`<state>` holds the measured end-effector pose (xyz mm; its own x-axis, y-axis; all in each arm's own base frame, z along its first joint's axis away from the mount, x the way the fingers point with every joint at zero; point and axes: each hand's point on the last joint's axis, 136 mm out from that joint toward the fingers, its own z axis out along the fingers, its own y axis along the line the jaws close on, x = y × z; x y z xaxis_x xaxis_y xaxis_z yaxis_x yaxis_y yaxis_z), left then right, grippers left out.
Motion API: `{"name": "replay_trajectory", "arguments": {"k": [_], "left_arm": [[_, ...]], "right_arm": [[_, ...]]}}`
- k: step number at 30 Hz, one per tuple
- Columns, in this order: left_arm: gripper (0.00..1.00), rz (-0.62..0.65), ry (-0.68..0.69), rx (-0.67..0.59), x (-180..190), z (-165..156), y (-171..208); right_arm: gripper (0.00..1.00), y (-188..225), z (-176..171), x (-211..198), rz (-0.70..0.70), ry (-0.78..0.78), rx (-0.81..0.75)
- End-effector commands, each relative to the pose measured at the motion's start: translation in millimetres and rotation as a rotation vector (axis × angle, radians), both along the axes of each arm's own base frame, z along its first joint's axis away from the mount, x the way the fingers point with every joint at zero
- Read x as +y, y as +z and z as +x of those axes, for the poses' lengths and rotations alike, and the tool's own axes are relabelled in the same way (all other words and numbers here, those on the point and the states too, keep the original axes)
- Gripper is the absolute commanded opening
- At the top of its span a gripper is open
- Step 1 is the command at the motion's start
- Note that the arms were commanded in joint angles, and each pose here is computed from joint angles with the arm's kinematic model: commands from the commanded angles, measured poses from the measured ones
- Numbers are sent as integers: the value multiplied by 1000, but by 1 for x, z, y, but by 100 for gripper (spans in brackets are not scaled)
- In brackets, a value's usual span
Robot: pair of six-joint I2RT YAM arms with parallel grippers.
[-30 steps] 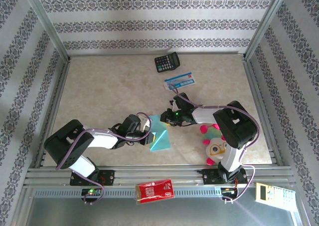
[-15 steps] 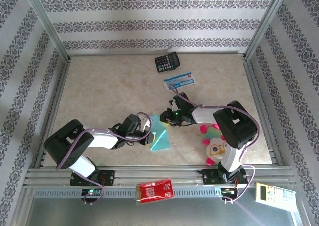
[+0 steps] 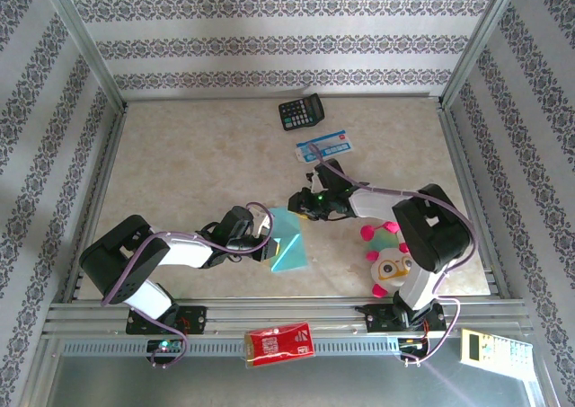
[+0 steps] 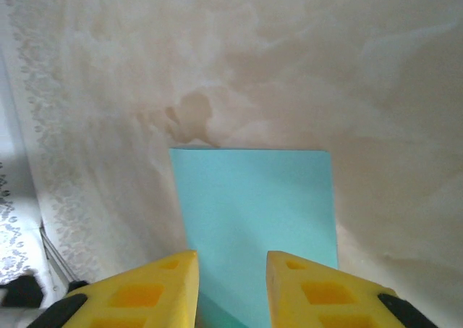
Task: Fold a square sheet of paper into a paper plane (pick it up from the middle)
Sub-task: Fold the triangle a second time at the center of the table.
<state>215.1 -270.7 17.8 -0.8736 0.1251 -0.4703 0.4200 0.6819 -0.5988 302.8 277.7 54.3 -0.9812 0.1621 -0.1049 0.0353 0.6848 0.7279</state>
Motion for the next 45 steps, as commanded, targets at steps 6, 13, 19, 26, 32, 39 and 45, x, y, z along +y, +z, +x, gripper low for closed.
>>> {"name": "replay_trajectory", "arguments": {"k": [6,13,19,26,32,39,45], "left_arm": [[0,141,73,141,27,-13,-43],[0,147,79,165,28,-15,-46],[0,151,84,169,30,-16,-47],[0,154,88,178,30,-17,-51],[0,157,90,179,31,-17,-51],[0,153,87,175,30,-17,-50],[0,153,86,178,31,-19,-51]], "right_arm": [[29,19,-46,-10,36,29,-19],[25,10,-94,-6,15,79,-27],[21,7,-120,17,57,114,-38],[12,8,-140,55,141,148,-41],[6,-5,-151,70,155,152,2],[4,-19,-155,71,143,142,33],[4,-31,-154,68,112,123,56]]}}
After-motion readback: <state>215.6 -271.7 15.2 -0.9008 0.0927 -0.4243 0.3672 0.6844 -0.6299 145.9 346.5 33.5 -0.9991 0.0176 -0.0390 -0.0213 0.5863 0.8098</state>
